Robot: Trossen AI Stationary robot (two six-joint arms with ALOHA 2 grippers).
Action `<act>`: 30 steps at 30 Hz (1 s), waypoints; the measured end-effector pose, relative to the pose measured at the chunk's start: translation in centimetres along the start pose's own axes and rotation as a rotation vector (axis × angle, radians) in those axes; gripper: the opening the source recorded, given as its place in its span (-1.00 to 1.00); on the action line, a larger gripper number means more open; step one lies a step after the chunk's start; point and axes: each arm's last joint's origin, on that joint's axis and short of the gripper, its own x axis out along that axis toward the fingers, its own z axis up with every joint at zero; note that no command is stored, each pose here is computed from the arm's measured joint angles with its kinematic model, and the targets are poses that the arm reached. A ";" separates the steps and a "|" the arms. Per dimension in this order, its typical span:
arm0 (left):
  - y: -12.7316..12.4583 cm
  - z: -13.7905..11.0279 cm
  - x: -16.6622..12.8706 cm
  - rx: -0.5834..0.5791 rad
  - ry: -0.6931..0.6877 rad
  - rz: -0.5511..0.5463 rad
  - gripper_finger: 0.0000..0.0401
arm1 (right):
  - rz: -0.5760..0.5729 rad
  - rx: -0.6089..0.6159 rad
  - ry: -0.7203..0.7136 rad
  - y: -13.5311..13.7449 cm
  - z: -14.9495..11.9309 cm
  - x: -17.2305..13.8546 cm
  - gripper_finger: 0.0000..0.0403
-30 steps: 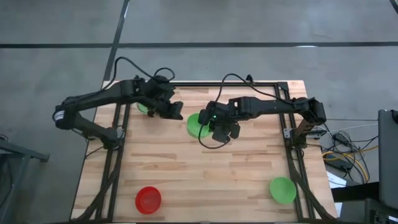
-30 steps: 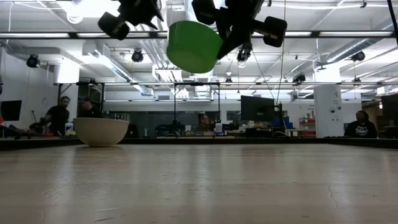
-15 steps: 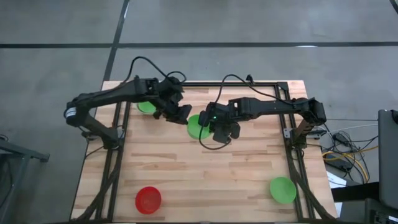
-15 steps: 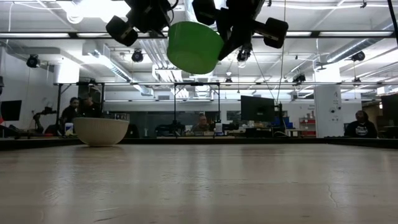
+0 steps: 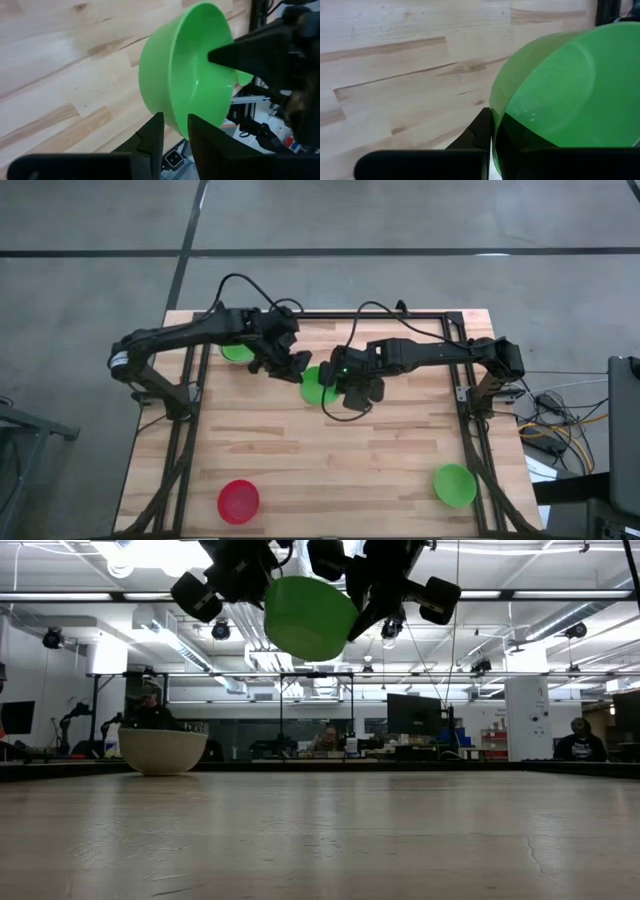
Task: Nest bowls inside each other
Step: Stack the top green bowl on the stacked green bowl
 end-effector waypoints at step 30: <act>0.4 0.3 0.8 0.035 0.004 0.056 -0.84 | -0.048 0.002 -0.008 -0.4 0.1 0.1 -0.96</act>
